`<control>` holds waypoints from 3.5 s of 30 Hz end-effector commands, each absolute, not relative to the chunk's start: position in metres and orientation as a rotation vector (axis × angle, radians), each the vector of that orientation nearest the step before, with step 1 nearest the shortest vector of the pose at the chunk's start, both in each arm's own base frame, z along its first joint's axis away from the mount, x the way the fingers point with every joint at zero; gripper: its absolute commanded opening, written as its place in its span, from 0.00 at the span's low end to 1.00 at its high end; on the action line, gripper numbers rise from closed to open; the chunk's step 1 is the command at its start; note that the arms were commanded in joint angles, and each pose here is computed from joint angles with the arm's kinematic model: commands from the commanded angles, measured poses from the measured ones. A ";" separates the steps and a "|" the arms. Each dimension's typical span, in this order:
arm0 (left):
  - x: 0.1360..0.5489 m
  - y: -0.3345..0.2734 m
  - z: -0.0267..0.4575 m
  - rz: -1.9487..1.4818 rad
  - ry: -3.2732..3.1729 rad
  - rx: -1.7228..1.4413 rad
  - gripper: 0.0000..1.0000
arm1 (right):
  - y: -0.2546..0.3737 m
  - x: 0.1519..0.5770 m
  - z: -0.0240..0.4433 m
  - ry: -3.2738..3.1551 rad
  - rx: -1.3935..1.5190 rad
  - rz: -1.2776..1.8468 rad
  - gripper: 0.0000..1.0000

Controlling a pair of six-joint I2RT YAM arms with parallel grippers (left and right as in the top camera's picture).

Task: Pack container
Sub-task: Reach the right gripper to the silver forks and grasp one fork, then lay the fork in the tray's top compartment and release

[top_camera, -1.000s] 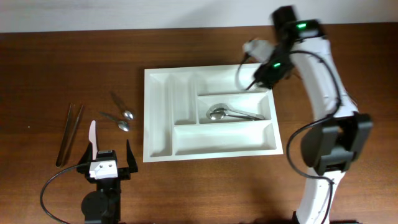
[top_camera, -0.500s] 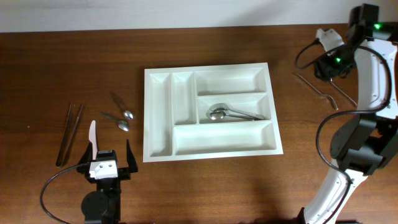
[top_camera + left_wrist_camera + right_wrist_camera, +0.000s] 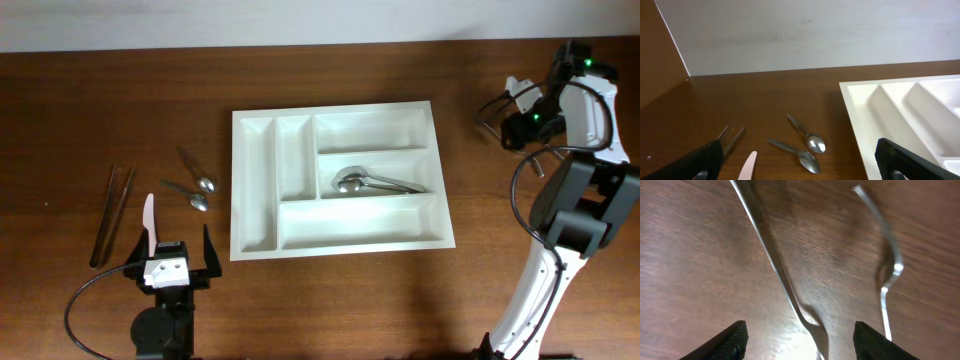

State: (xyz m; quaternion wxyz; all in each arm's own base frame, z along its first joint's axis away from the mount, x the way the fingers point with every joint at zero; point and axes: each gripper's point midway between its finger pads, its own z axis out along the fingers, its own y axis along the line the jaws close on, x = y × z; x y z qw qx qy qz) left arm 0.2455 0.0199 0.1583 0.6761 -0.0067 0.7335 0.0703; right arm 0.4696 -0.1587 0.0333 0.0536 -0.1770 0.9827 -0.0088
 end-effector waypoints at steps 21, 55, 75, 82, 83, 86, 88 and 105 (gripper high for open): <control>0.245 0.020 0.158 0.165 1.647 -0.008 0.99 | -0.162 0.463 -0.015 3.065 -0.557 0.007 0.43; 0.245 0.020 0.158 0.165 1.647 -0.008 0.99 | 0.086 0.530 0.133 2.202 -1.657 0.094 0.04; 0.245 0.020 0.158 0.165 1.647 -0.008 0.99 | 0.151 0.500 0.100 2.082 -1.876 0.287 0.04; 0.245 0.020 0.158 0.165 1.647 -0.008 0.99 | 0.152 0.488 0.074 2.126 -1.905 0.343 0.10; 0.245 0.020 0.158 0.165 1.647 -0.008 0.99 | 0.152 0.489 0.073 2.128 -1.904 0.343 0.11; 0.245 0.020 0.158 0.165 1.647 -0.008 0.99 | 0.152 0.490 0.073 2.126 -1.899 0.339 0.12; 0.245 0.020 0.158 0.165 1.647 -0.008 0.99 | 0.152 0.490 0.073 2.125 -1.899 0.337 0.13; 0.245 0.020 0.158 0.165 1.647 -0.008 0.99 | -0.033 0.536 0.133 2.684 -1.047 -0.302 0.62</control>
